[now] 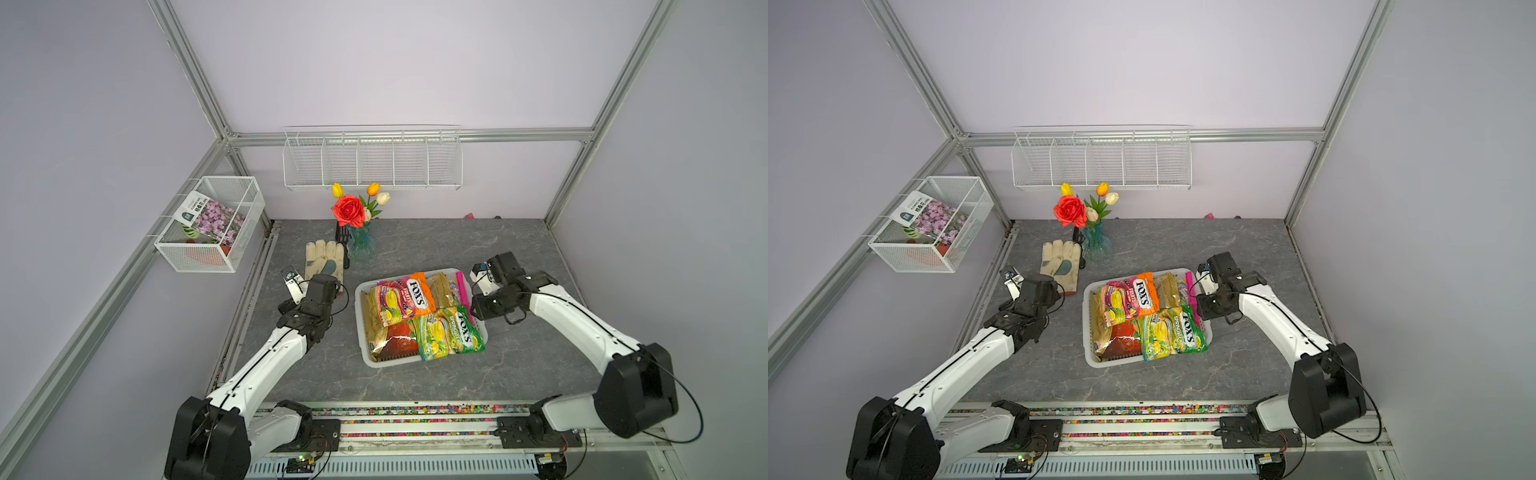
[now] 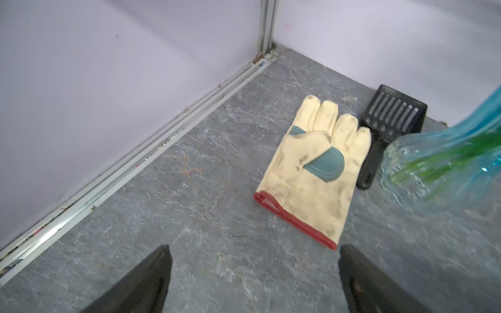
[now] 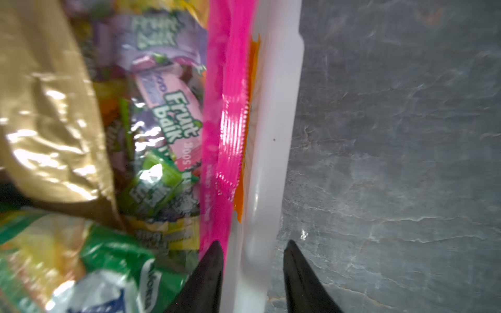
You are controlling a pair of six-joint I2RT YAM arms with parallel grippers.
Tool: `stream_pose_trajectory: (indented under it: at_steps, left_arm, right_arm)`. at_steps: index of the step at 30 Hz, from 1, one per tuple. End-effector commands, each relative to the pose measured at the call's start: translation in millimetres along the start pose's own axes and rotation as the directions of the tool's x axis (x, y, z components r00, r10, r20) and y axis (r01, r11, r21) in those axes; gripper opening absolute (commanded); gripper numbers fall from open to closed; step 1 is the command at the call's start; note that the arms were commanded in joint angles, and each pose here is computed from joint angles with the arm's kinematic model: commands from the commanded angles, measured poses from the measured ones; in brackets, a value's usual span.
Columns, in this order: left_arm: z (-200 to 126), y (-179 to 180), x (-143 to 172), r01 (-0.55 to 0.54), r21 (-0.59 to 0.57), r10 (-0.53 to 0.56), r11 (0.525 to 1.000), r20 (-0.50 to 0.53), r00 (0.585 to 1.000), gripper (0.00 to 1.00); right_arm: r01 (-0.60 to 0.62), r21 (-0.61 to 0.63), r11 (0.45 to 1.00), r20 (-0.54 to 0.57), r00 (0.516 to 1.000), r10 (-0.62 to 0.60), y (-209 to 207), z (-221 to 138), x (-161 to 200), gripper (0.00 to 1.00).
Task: Put the candies in the basket
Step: Move the basket to the center of the board, then reset both arms
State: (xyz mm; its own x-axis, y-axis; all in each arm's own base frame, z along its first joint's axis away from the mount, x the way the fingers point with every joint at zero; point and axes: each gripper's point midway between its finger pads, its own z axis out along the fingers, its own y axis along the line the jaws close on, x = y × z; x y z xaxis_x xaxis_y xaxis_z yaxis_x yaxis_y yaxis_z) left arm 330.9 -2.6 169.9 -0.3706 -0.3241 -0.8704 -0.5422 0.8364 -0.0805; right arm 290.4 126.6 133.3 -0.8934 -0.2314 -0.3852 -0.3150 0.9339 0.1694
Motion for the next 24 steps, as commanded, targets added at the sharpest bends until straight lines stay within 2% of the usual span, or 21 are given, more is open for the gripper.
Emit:
stream_pose_trajectory:
  at_steps: [1,4,6,8,9,10,12,14,15,17,18,19,21,24]
  left_arm:
    - [2.0,-6.3,-33.9,-0.075,-0.03,0.079,0.997,0.137,0.987,1.0]
    - [1.8,4.0,-36.2,-0.033,-0.077,0.046,0.996,0.174,0.984,1.0]
    - [1.7,-6.4,-42.5,-0.106,-0.023,0.109,0.994,0.256,0.961,1.0]
    - [3.2,-11.9,-51.9,-0.165,-0.001,0.153,0.986,0.372,0.916,1.0]
    - [6.3,-12.1,-51.1,-0.194,-0.002,0.18,0.981,0.392,0.902,1.0]
    - [13.1,-8.1,-52.2,-0.184,-0.017,0.176,0.983,0.398,0.9,1.0]
    - [29.8,-11.1,-45.7,-0.241,-0.007,0.229,0.97,0.342,0.911,1.0]
    - [35.8,-12.3,-46.2,-0.225,0.009,0.208,0.974,0.352,0.913,1.0]
    - [36.1,-16.0,-43.9,-0.225,0.053,0.192,0.973,0.358,0.914,1.0]
    - [39.3,-26.5,-33.2,-0.252,0.163,0.187,0.954,0.334,0.924,1.0]
    - [40.4,-28.3,-30.4,-0.255,0.177,0.186,0.951,0.332,0.925,1.0]
    - [41.5,-32.1,-25.2,-0.282,0.198,0.208,0.939,0.326,0.922,1.0]
    - [39.9,-40.8,-20.3,-0.337,0.242,0.243,0.91,0.348,0.906,1.0]
    - [39.4,-49.1,-19.5,-0.386,0.265,0.271,0.883,0.383,0.883,1.0]
  right_arm:
    - [-0.046,0.069,0.997,0.233,0.972,0.029,-13.4,-32.9,-37.2,0.47]
    - [-0.159,0.184,0.97,0.447,0.892,0.061,-40.7,-64.4,-63.6,0.6]
    - [-0.235,0.249,0.94,0.571,0.819,0.054,-61.5,-83.8,-73.4,0.7]
    - [-0.304,0.297,0.905,0.672,0.74,0.029,-84.1,-97.4,-77.2,0.75]
    - [-0.31,0.308,0.899,0.699,0.715,0.007,-91.4,-97.4,-77.6,0.81]
    - [-0.3,0.322,0.898,0.72,0.693,-0.027,-97.3,-94.9,-78.4,0.98]
    - [-0.305,0.355,0.883,0.719,0.693,-0.05,-110.8,-83.3,-72.3,0.99]
    - [-0.322,0.39,0.863,0.696,0.716,-0.047,-126.7,-68.8,-60.6,0.99]
    - [-0.332,0.399,0.855,0.696,0.717,-0.046,-135.5,-59.5,-54.1,0.99]
    - [-0.382,0.365,0.849,0.726,0.688,-0.003,-150.7,-42.6,-41.8,0.99]
    - [-0.421,0.323,0.848,0.745,0.665,0.047,-158.5,-34.6,-35.4,0.99]
    - [-0.436,0.306,0.846,0.744,0.664,0.073,-163.6,-24.8,-29.2,0.99]
    - [-0.406,0.338,0.849,0.736,0.676,0.03,-166.9,-9.8,-24.8,0.99]
    - [-0.339,0.346,0.875,0.767,0.639,-0.056,-163.3,-2.8,-38.3,0.99]
